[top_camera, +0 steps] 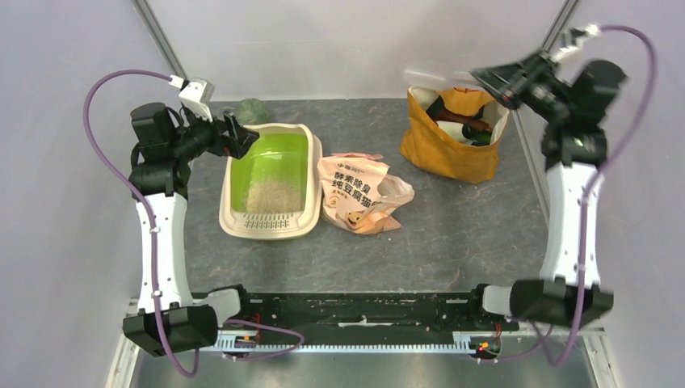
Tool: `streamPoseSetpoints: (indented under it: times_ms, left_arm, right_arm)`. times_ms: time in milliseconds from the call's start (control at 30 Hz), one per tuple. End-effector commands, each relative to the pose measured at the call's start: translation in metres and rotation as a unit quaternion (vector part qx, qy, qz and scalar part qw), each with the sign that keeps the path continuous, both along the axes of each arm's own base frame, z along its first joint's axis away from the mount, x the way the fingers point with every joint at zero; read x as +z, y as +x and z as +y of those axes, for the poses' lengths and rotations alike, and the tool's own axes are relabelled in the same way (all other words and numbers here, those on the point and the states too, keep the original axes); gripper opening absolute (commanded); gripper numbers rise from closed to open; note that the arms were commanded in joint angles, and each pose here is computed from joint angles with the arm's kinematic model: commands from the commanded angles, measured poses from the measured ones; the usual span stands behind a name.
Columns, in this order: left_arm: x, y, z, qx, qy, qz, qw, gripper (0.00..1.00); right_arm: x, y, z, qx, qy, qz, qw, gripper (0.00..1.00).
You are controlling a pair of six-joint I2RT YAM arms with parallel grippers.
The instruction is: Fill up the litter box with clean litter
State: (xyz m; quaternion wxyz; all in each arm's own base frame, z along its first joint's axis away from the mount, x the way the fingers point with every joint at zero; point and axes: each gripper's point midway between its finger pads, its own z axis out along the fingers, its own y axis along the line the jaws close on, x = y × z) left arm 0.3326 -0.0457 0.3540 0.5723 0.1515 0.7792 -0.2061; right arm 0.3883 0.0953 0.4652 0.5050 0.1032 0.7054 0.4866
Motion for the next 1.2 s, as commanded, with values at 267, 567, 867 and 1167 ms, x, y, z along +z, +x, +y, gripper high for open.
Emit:
streamPoseSetpoints:
  times_ms: [267, 567, 867, 1167]
  left_arm:
    - [-0.026, -0.017, -0.096, -0.212, 0.142, -0.002, 0.967, 0.95]
    - [-0.052, -0.025, -0.146, -0.303, 0.195, -0.017, 0.933, 0.94]
    - [-0.073, -0.034, -0.215, -0.434, 0.258, -0.069, 0.86, 0.93]
    - [-0.102, -0.025, -0.26, -0.509, 0.303, -0.101, 0.8, 0.88]
  right_arm:
    - [-0.123, -0.147, -0.044, 0.091, -0.029, 0.14, 0.986, 0.0]
    - [-0.172, -0.171, -0.074, 0.071, -0.186, 0.199, 0.96, 0.0]
    - [-0.254, -0.166, -0.101, 0.122, -0.213, 0.278, 0.929, 0.0]
    - [-0.322, -0.142, -0.128, 0.127, -0.226, 0.311, 0.915, 0.0]
